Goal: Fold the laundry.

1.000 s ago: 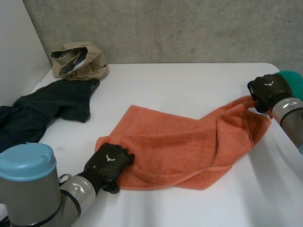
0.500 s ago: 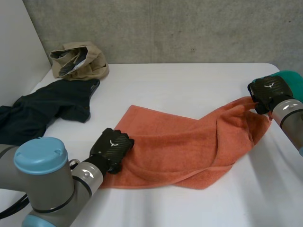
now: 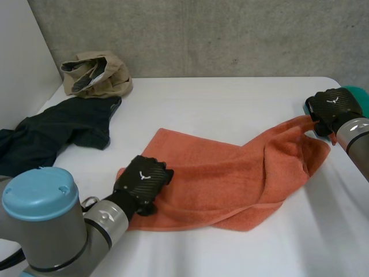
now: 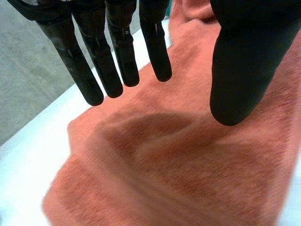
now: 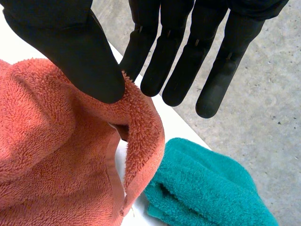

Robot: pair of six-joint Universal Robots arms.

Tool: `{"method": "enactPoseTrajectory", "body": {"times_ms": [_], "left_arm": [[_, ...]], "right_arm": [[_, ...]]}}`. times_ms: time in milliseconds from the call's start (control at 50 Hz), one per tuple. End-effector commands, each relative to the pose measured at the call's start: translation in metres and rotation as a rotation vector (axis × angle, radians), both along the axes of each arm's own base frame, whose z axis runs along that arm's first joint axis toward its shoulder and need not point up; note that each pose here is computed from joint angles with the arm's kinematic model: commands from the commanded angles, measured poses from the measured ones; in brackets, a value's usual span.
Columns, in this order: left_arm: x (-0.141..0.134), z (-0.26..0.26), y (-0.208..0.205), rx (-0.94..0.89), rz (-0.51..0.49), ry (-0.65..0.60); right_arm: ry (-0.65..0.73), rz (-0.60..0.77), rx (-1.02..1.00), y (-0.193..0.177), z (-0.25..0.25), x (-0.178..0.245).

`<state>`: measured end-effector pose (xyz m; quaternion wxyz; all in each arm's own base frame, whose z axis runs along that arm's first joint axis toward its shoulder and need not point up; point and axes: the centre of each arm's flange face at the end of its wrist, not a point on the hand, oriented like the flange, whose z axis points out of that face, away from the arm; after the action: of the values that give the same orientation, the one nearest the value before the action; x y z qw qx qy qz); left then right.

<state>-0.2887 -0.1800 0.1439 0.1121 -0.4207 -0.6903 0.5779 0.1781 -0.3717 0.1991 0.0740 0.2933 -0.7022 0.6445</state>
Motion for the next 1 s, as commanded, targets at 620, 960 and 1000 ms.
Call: {"method": "enactPoseTrajectory", "body": {"times_ms": [620,960,1000], "left_arm": [[0.016,0.113,-0.021,-0.092,0.125,0.133],[0.014,0.091,-0.007,0.054,0.155,0.123],[0.016,0.096,-0.004,0.044,0.159,0.137]], "right_arm": [[0.177,0.066,-0.126,0.013,0.105,-0.001],[-0.308,0.153,-0.644,-0.093,0.05,0.072],[-0.333,0.156,-0.643,-0.097,0.048,0.078]]}}
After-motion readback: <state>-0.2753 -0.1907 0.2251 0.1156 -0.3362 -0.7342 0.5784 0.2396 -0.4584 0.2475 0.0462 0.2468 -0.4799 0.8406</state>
